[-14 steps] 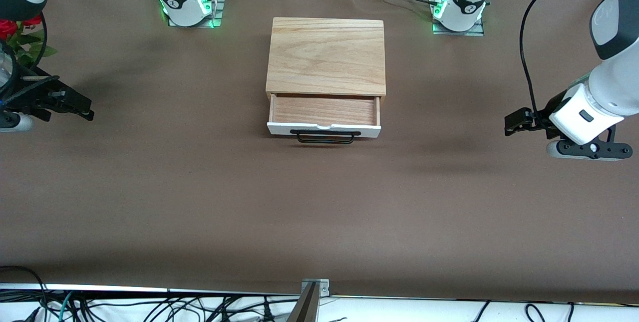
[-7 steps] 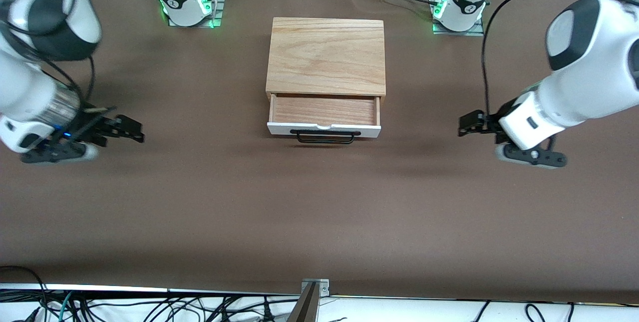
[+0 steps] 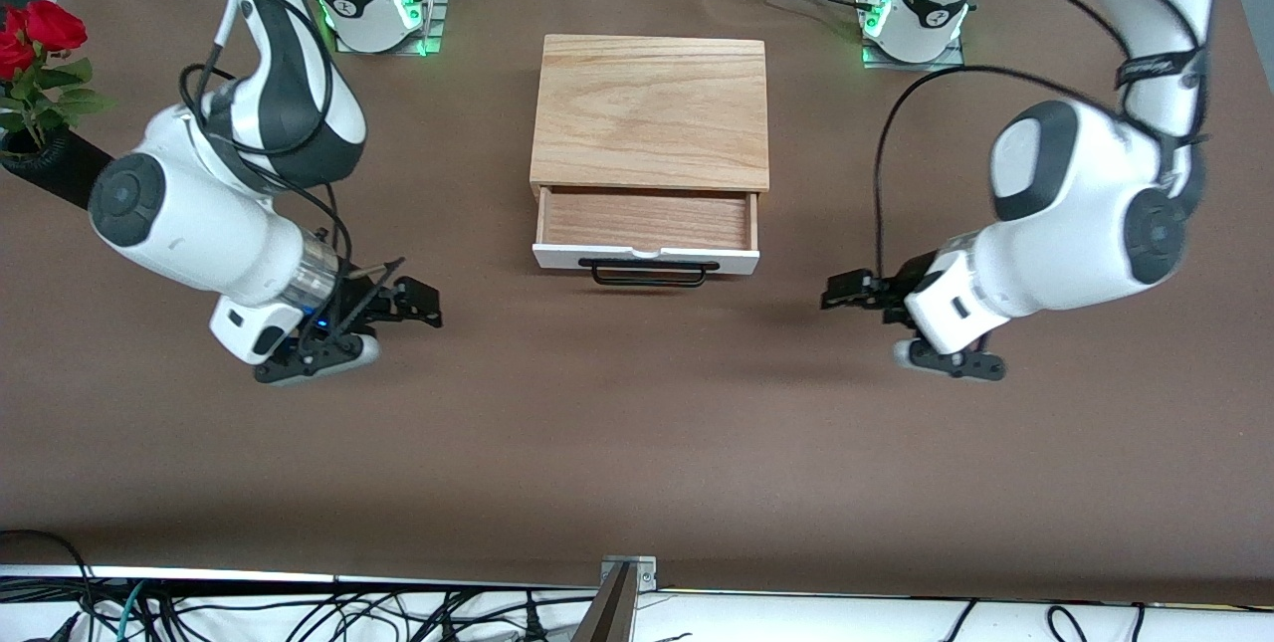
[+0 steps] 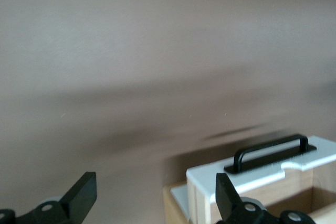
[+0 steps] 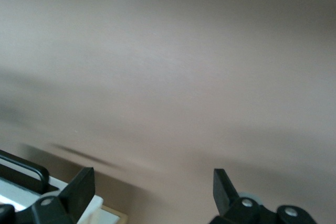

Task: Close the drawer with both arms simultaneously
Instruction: 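Move the left and right grippers toward the open drawer's white front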

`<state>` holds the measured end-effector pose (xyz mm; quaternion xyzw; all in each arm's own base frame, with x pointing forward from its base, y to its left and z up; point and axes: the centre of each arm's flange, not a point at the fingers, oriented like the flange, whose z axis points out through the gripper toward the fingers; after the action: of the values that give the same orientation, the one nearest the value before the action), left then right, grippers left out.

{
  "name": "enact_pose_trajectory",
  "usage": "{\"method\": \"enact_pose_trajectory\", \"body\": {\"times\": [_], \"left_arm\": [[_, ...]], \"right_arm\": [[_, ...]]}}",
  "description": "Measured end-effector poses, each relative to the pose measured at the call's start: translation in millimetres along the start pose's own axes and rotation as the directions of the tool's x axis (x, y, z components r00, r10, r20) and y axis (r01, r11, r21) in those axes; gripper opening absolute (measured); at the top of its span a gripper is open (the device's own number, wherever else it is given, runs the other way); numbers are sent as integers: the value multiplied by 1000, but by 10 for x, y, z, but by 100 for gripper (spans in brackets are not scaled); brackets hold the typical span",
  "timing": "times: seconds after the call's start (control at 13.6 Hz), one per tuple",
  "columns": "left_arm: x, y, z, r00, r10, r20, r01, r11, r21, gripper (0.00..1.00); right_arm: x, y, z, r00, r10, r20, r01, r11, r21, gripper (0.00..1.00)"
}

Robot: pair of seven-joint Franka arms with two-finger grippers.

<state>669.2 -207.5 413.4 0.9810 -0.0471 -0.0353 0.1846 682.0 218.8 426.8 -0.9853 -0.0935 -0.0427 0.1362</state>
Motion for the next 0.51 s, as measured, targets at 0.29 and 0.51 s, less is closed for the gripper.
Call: {"method": "enact_pose_trajectory", "body": {"times": [0.29,0.51], "left_arm": [[116,313,576,999,5,-45,-8,998,-68,100],[55,554,840,1000,17,-17,-18,995,-102,100]], "right_arm": [[66,-403,570,1000,-13,-19,14,998,65,100],[-14,-730,1043,999,-45,6,44,996,77,100]]}}
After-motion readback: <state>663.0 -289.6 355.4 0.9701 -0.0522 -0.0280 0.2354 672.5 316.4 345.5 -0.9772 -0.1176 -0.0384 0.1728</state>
